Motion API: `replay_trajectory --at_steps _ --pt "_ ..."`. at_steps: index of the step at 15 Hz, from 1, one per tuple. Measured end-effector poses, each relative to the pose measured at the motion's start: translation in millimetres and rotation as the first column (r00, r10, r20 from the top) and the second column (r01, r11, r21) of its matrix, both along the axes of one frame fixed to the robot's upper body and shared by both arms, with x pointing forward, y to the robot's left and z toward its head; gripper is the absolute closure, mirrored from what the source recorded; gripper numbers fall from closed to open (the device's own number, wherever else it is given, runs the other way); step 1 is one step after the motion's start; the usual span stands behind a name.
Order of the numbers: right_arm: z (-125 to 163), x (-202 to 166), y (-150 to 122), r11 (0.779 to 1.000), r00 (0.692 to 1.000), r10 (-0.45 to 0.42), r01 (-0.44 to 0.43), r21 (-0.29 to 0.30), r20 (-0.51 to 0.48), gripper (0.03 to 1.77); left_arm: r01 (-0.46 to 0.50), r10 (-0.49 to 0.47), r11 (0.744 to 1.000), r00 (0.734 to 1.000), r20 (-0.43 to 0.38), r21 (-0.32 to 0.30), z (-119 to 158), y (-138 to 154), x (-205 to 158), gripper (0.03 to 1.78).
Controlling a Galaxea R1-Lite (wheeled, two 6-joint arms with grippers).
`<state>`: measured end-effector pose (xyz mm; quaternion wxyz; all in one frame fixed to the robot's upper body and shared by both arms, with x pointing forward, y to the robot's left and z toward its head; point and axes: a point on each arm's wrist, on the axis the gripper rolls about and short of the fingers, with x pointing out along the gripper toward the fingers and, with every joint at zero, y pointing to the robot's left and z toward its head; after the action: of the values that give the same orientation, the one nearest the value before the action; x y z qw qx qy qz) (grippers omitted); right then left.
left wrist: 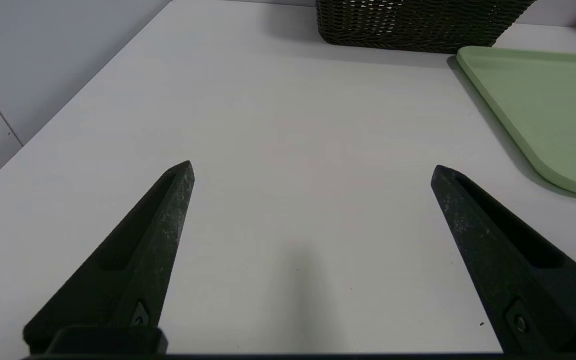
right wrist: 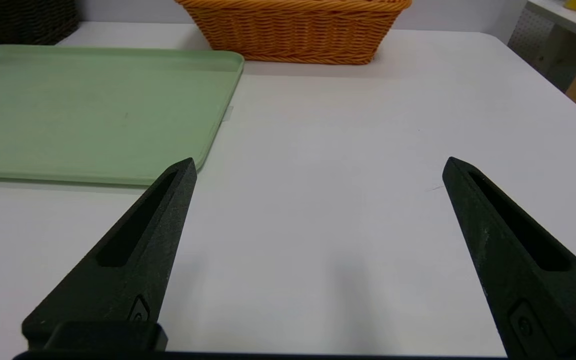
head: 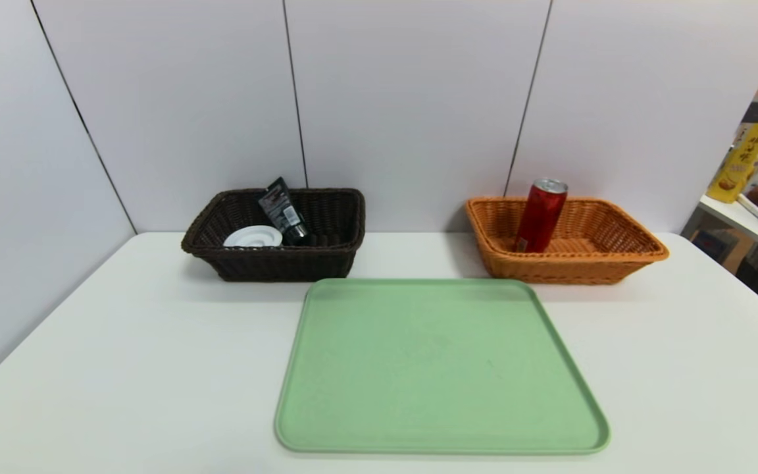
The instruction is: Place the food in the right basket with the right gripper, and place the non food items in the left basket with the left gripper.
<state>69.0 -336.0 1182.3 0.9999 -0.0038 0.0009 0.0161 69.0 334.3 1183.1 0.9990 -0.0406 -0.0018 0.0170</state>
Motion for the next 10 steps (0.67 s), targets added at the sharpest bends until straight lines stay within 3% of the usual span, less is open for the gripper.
replay_trajectory --at_steps 10 --pt "0.4 0.0 -0.2 1.0 1.0 -0.008 0.008 0.012 0.002 0.1 0.0 0.0 1.0 1.0 0.004 -0.011 0.3 0.0 0.0 0.12"
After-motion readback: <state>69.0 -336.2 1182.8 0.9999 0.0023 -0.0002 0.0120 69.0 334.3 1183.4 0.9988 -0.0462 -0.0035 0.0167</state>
